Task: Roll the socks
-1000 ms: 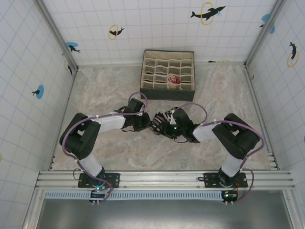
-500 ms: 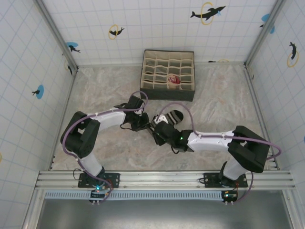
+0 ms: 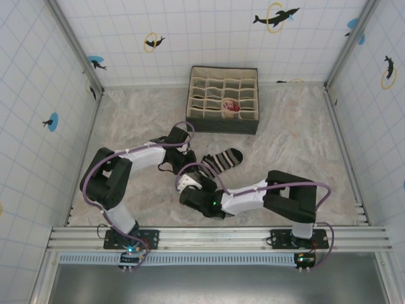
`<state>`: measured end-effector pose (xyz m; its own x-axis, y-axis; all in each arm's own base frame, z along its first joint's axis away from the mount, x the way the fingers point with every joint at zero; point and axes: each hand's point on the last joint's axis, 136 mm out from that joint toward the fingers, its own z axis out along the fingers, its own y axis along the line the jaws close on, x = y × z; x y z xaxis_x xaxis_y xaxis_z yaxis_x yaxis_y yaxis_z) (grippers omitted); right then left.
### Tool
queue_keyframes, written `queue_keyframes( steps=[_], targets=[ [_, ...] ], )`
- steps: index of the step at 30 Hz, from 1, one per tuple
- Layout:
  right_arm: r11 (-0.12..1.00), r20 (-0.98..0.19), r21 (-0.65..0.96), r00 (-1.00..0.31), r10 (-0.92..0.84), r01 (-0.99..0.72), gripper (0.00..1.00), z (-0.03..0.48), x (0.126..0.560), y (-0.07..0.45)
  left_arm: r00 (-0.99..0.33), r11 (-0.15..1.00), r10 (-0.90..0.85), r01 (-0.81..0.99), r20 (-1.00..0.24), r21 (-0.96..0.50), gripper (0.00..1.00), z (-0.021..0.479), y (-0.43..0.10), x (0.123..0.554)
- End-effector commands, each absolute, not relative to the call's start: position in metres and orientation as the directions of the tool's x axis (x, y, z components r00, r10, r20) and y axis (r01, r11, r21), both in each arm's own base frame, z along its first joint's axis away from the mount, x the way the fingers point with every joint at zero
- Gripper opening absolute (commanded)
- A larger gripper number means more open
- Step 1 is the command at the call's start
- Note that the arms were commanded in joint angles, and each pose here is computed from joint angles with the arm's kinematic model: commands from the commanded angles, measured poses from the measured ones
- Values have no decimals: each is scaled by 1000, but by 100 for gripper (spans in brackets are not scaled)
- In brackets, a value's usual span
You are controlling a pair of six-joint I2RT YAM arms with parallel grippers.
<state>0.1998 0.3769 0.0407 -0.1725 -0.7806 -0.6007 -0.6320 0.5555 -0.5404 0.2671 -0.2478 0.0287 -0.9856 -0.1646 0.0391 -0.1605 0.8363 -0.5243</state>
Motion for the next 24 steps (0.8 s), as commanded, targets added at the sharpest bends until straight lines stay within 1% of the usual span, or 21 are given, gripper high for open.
queue_keyframes(
  steps=[1, 6, 7, 9, 11, 13, 14, 16, 18, 20, 21, 22, 24],
  targets=[
    [552, -579, -596, -164, -798, -583, 64, 39, 211, 383, -988, 850, -147, -154, 54, -504, 0, 27, -241, 262],
    [561, -564, -604, -194, -803, -567, 60, 27, 219, 381, -987, 848, -151, -155, 49, -507, 0, 28, -239, 261],
    [549, -538, -611, -209, -816, -571, 58, 21, 219, 374, -987, 848, -150, -153, 47, -508, 0, 28, -239, 261],
    [557, -534, -600, -231, -814, -574, 54, 15, 221, 369, -988, 846, -150, -152, 47, -510, 0, 29, -239, 260],
    [570, -534, -583, -255, -806, -579, 47, 10, 223, 363, -988, 845, -151, -152, 44, -513, 0, 29, -238, 260],
    [587, -540, -553, -283, -793, -592, 36, 6, 224, 359, -987, 843, -159, -153, 33, -516, 0, 31, -237, 261],
    [595, -543, -534, -296, -786, -601, 27, 3, 223, 358, -985, 842, -169, -157, 24, -517, 6, 32, -235, 262],
    [610, -545, -505, -324, -774, -610, 11, -2, 222, 352, -982, 841, -187, -167, 13, -514, 23, 33, -230, 264],
    [626, -548, -474, -349, -760, -619, 0, -5, 222, 349, -980, 842, -200, -174, 4, -511, 52, 34, -227, 266],
    [642, -550, -434, -378, -744, -632, 0, -10, 220, 345, -977, 842, -213, -180, -6, -509, 74, 37, -223, 269],
    [648, -551, -419, -390, -738, -636, 0, -12, 220, 343, -976, 842, -218, -183, -9, -507, 81, 38, -222, 270],
    [654, -552, -401, -401, -731, -641, 0, -14, 218, 341, -975, 843, -222, -185, -14, -505, 85, 39, -221, 271],
    [666, -555, -352, -427, -714, -657, 0, -18, 216, 339, -973, 843, -231, -187, -27, -504, 88, 42, -219, 274]
  ],
)
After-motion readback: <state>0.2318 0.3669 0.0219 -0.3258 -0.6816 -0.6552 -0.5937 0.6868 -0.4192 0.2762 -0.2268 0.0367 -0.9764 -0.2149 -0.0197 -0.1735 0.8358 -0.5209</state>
